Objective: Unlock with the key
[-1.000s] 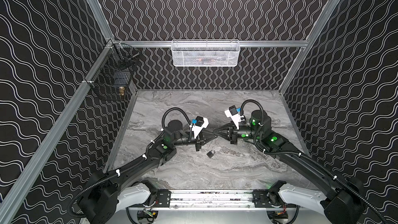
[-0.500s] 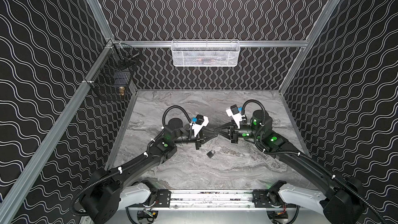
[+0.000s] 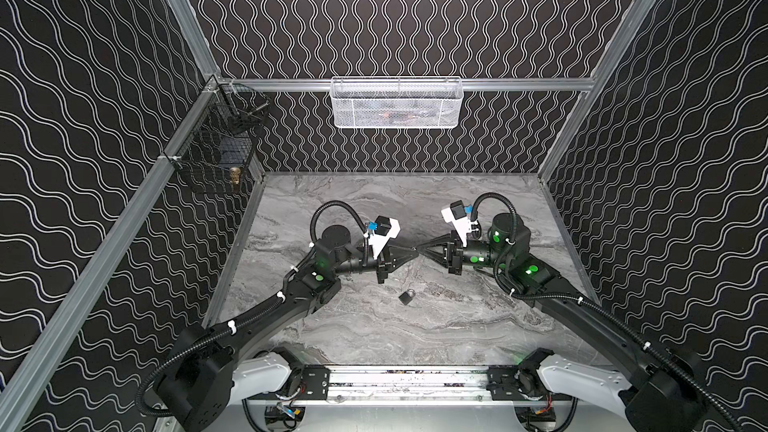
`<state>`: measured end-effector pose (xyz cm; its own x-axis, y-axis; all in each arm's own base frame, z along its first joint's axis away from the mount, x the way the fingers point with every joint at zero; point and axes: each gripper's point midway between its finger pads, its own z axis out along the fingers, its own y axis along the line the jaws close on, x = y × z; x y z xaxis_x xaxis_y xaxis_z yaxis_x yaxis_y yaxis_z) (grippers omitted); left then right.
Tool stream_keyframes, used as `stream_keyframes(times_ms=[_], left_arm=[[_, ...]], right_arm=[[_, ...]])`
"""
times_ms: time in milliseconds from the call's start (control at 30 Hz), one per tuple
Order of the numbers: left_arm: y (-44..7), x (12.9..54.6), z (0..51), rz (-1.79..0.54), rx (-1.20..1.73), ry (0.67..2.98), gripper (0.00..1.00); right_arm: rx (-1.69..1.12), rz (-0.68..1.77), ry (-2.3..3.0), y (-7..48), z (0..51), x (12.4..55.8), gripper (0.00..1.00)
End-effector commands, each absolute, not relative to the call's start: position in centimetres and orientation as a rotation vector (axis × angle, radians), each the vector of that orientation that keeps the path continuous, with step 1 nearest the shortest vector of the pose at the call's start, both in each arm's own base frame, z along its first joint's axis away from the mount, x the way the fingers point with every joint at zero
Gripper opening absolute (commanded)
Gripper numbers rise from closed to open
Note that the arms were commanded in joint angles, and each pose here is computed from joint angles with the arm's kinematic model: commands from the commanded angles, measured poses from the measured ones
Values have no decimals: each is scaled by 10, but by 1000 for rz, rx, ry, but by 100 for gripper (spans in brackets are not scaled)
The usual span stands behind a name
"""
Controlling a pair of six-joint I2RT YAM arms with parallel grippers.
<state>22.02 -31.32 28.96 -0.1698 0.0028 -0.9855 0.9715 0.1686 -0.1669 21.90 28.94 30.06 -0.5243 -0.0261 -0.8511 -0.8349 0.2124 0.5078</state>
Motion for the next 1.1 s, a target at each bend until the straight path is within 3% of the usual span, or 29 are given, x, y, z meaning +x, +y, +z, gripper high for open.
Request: stream_keyframes(times_ms=[0,100,367,500,633,1067], left_arm=[[-314,219,301,-1160,1051,1349,0],[-314,219,300,-1144,1065,1347,0],[-318,218,304,-1159,1097,1341,0],[-318,219,302,-1153,1096,1352,0],[-318,220,302,-1148,1095,1356,0],[-318,223,300,-1135,1090,1363,0]], right_arm=[[-795,1412,1742,288,308,215,34],[-783,1423,1716,288,314,215,46],[-834,1427,1723,293,311,216,44],[-840,1450,1703,295,315,216,39],[-844,1456,1730,297,311,217,27],[-823,1434,1752,293,310,216,9]])
